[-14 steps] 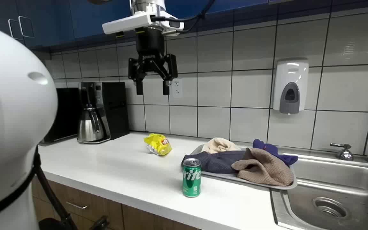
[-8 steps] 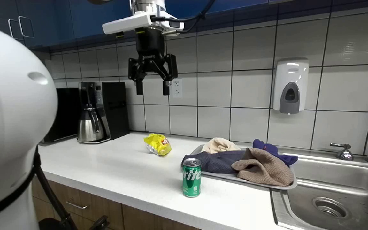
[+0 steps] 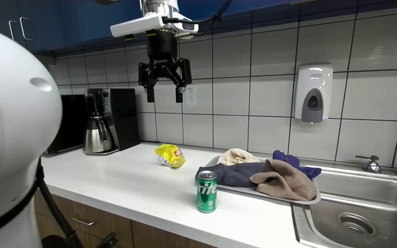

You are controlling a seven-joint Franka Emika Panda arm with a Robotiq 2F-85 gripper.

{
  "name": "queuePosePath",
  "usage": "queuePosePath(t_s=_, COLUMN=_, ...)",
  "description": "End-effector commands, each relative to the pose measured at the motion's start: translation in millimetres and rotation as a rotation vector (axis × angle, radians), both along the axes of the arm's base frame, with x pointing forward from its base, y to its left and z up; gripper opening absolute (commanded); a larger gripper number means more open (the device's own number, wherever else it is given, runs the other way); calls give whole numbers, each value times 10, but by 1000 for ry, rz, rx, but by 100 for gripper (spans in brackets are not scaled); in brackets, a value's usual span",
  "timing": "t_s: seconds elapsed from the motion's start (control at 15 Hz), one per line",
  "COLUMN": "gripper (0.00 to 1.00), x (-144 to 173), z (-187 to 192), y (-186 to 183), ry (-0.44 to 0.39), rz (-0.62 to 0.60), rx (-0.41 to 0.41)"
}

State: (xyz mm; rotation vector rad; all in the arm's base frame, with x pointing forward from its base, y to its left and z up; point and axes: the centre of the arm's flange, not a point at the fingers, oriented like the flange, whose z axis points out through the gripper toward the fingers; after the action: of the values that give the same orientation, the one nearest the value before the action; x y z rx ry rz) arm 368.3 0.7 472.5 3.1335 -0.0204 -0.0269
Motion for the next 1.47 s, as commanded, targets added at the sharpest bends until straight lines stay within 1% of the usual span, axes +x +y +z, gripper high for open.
queuePosePath(t_s=0.0, gripper=100, x=0, z=0, y=0, ry=0, rz=0, rx=0)
queuePosePath(t_s=0.33, gripper=100, x=-1, z=-6, y=4, ry=4, rz=6, rx=4)
queuePosePath(t_s=0.53, gripper=100, x=4, z=-43, y=12, ry=-13, rz=-11, rx=-16)
queuePosePath(t_s=0.73, gripper=100, x=-6, z=-87, y=-2, ry=-12, rz=-16, rx=-22)
queuePosePath(t_s=1.0, gripper=100, x=-12, z=-162, y=-71, ry=-28, rz=-60, rx=-40)
queuePosePath(t_s=1.4, gripper=100, x=59, z=-304, y=-313, ry=-66, rz=-181, rx=-72)
